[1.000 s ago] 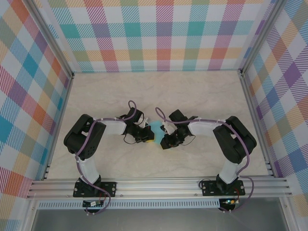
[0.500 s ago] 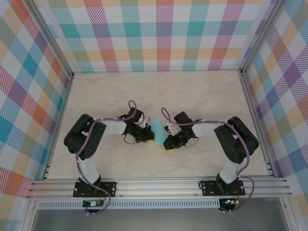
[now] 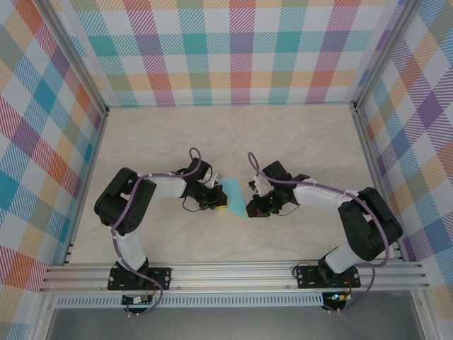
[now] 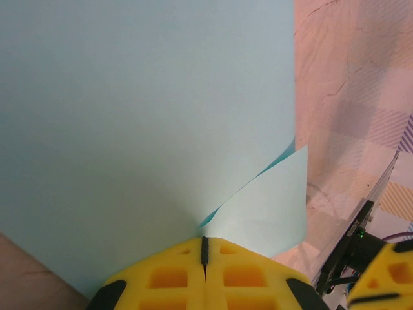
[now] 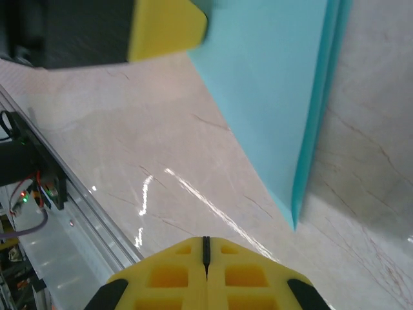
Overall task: Fold a paper plane with a square sheet of paper (fold left side to right side)
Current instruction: Third fold the triangle at the center of the table.
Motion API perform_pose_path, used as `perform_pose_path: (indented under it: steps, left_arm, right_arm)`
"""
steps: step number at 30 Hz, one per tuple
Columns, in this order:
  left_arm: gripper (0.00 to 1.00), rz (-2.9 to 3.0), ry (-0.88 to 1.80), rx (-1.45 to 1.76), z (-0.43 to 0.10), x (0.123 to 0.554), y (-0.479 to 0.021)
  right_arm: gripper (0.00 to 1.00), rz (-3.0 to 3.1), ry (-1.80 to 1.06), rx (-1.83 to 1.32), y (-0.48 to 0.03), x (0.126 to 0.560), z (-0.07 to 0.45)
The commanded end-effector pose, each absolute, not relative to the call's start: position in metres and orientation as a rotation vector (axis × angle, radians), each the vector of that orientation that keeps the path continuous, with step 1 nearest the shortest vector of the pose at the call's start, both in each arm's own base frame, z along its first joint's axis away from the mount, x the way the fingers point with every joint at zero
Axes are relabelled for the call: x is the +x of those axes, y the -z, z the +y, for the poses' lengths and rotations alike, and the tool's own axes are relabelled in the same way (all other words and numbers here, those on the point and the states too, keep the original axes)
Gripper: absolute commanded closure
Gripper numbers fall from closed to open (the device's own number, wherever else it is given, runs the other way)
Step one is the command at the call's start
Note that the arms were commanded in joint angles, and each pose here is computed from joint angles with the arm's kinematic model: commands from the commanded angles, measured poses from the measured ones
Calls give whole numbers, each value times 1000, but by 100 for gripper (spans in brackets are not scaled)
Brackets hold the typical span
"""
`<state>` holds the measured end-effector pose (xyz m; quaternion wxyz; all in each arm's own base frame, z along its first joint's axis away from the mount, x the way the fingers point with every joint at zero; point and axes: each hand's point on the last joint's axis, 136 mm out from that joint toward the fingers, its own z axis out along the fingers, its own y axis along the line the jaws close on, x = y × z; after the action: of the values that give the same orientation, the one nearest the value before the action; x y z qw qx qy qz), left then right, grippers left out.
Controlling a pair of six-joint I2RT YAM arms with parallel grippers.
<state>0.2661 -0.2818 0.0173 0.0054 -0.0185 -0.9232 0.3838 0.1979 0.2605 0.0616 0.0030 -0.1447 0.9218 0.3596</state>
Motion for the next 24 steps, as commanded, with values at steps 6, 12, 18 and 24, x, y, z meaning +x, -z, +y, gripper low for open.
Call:
perform_pose_path:
  steps: [6,12,18,24]
  left_arm:
    - [98,-2955,-972,-3,-260,259,12]
    - [98,-2959,-983,-11,-262,260,8]
    - [96,-2982,-1029,-35,-265,265,-11]
    - [89,-2997,-1108,-104,-272,259,-43]
  right_arm:
    - [100,3020,-1042,-314,-35,213,278]
    - [100,3107,-958,-271,-11,204,269]
    - [100,3190,-792,-180,9,195,247]
    - [100,3219,-742,-132,18,191,240]
